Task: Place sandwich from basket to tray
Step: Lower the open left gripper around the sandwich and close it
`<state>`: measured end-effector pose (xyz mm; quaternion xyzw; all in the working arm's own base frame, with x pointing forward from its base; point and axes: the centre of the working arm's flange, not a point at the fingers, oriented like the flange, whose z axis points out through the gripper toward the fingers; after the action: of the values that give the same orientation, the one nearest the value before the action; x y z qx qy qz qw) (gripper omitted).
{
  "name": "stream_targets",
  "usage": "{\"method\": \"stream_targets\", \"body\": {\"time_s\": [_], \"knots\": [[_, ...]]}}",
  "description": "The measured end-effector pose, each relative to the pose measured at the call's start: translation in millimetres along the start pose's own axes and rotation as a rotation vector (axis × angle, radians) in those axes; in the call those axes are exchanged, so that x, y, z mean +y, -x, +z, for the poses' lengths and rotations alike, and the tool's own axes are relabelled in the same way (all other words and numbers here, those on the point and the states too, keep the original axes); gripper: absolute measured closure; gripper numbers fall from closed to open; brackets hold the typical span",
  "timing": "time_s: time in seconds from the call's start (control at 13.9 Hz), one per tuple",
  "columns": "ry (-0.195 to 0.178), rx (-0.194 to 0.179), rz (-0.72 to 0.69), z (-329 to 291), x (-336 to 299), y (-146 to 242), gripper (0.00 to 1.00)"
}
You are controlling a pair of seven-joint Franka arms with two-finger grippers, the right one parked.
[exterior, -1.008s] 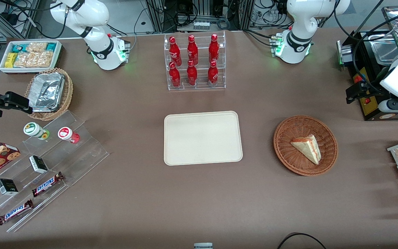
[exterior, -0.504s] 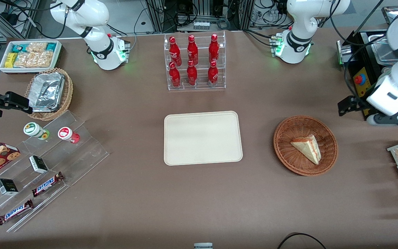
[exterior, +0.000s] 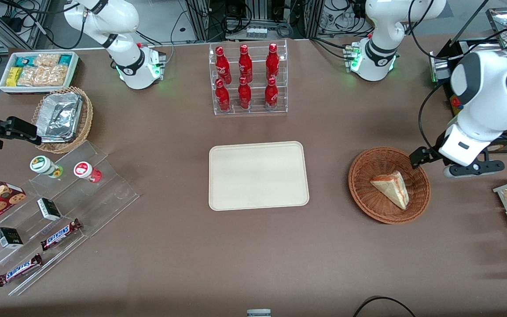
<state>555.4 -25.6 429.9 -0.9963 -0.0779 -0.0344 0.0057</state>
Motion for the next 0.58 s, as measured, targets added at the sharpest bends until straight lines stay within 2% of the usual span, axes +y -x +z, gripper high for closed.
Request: {"method": "stream_targets", "body": {"time_s": [0.22, 0.43, 0.58], "knots": [[0.024, -0.016, -0.129, 33, 2, 2, 0.0], [0.038, 0.024, -0.274, 74, 5, 3, 0.0], [0.043, 0.031, -0.336, 99, 10, 6, 0.0]]}}
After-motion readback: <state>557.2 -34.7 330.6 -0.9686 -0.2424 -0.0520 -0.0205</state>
